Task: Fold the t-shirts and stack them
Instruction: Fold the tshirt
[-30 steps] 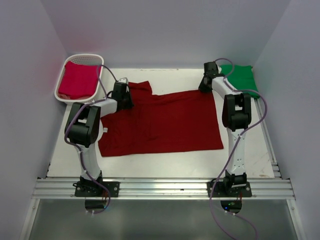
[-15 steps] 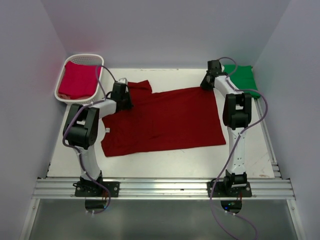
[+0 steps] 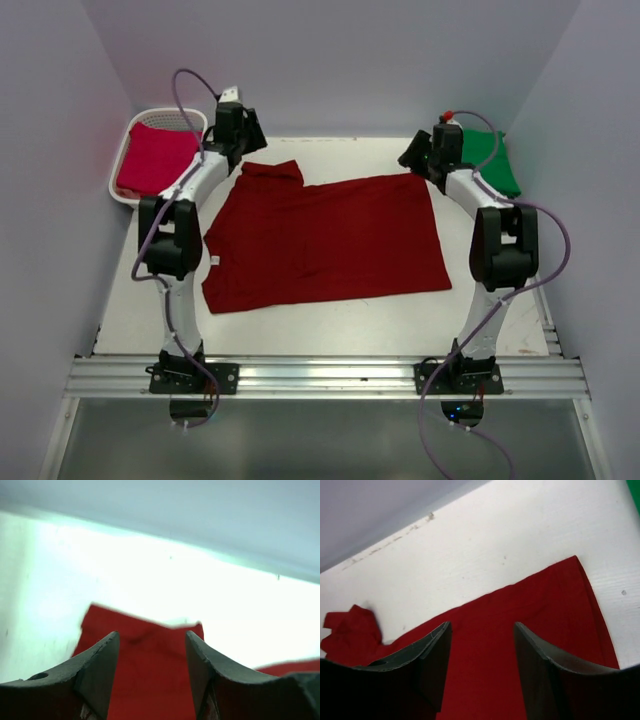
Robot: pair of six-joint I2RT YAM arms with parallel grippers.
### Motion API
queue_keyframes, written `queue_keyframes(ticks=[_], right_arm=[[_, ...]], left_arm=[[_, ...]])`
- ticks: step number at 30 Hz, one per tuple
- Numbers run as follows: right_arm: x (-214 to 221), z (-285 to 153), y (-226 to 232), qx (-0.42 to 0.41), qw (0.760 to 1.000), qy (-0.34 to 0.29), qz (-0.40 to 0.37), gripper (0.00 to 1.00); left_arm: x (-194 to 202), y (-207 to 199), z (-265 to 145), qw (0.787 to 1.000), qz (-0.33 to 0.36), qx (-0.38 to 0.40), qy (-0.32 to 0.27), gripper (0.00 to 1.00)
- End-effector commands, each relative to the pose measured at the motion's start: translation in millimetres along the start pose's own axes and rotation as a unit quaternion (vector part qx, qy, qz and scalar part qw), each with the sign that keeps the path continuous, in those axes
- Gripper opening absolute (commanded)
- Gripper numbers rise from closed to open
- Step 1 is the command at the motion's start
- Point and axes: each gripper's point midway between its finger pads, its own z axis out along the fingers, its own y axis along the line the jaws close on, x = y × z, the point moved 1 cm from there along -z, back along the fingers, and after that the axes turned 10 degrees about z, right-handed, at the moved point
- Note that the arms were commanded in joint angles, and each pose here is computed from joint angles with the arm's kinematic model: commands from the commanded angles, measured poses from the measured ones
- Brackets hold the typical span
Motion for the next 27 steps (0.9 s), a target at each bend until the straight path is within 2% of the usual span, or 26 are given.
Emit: queue_keyframes(ticks=[1,3,4,10,15,21,25,27], right_arm=[[-25.7,-36.7,33.0,-0.069,0.997,-0.046,0.001,0.57],[-26.7,-51.4,42.3,-0.089,0.995,-0.050,0.008,0.57],[-16.3,-54.4,35.6,-0.086,0.996,-0.039,0.009,0.57],[2.4,-83.1,23.8,-0.089,0.995,-0.041,0.002,0.57],[8.5,-89.7,14.5,-0.076,0.996,-0.037,-0.011,0.56],[8.4,-94.6,15.2,-0.075,0.996,-0.037,-0.012,0.55],[7.4,-96.0,16.0,-0.075,0.996,-0.037,-0.013,0.51],[8.4,-95.4,15.3,-0.074,0.997,-0.036,-0.014,0.44]], left_arm=[[47.0,29.5,35.7,0.993,-0.013,-0.044,0.110,0.59],[42.6,35.9,43.0,0.991,-0.043,-0.039,0.118,0.59],[53.9,40.0,50.6,0.989,-0.060,-0.040,0.132,0.58],[60.1,61.7,65.8,0.982,-0.123,-0.042,0.140,0.53],[61.4,64.6,67.8,0.983,-0.131,-0.039,0.125,0.53],[79.4,63.2,78.6,0.979,-0.144,-0.005,0.147,0.52],[91.1,64.5,83.1,0.976,-0.154,0.014,0.153,0.46],[98.7,68.7,83.5,0.975,-0.158,0.012,0.155,0.41]])
